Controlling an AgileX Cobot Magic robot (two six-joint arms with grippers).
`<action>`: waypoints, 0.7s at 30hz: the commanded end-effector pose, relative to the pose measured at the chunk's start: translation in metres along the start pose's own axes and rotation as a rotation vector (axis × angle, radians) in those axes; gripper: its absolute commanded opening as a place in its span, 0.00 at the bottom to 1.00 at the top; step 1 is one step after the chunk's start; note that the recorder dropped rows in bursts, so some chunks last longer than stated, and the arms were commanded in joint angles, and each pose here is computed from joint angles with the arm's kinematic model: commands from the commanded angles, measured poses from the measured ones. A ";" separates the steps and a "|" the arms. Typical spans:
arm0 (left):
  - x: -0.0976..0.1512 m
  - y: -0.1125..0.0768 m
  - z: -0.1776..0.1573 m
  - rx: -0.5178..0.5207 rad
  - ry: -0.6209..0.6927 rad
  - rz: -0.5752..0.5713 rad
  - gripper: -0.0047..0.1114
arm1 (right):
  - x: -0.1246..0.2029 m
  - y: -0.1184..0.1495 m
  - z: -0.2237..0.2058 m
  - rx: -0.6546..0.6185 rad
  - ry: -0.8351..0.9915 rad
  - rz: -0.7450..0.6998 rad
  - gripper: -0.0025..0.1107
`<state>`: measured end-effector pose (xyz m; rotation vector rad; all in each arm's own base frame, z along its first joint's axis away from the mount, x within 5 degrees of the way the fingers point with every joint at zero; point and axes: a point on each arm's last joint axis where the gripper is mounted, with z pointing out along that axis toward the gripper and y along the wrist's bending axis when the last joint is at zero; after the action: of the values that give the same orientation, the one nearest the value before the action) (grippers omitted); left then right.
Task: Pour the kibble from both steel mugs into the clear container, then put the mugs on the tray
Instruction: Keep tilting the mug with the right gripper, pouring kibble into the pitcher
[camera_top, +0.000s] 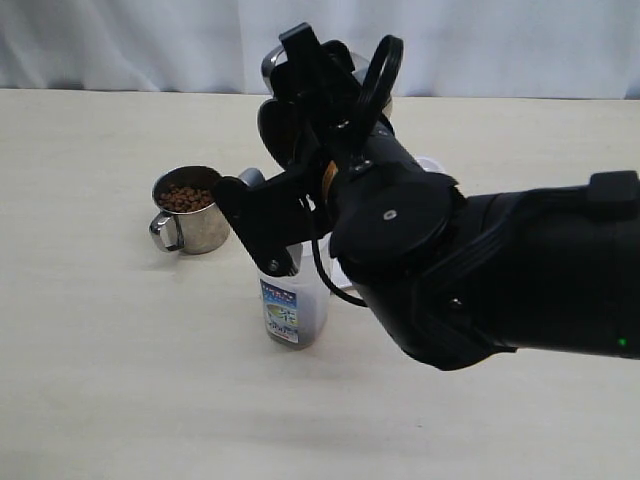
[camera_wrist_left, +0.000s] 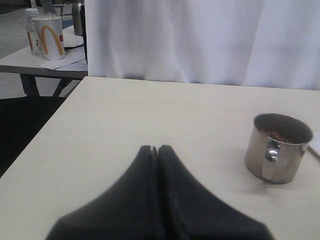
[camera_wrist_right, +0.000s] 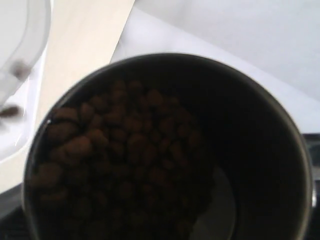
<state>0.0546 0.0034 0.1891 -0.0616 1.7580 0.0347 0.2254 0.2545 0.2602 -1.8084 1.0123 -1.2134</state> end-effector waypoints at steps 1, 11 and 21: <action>0.001 -0.001 0.000 0.009 -0.001 -0.004 0.04 | 0.004 -0.004 0.000 0.027 0.021 -0.035 0.06; 0.001 -0.001 0.000 0.009 -0.001 -0.004 0.04 | 0.004 -0.004 0.000 0.027 0.026 -0.063 0.06; 0.001 -0.001 0.000 0.009 -0.001 -0.004 0.04 | 0.004 -0.006 0.000 0.047 0.025 -0.080 0.06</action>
<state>0.0546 0.0034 0.1891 -0.0616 1.7580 0.0347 0.2256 0.2547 0.2608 -1.8356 0.9690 -1.2458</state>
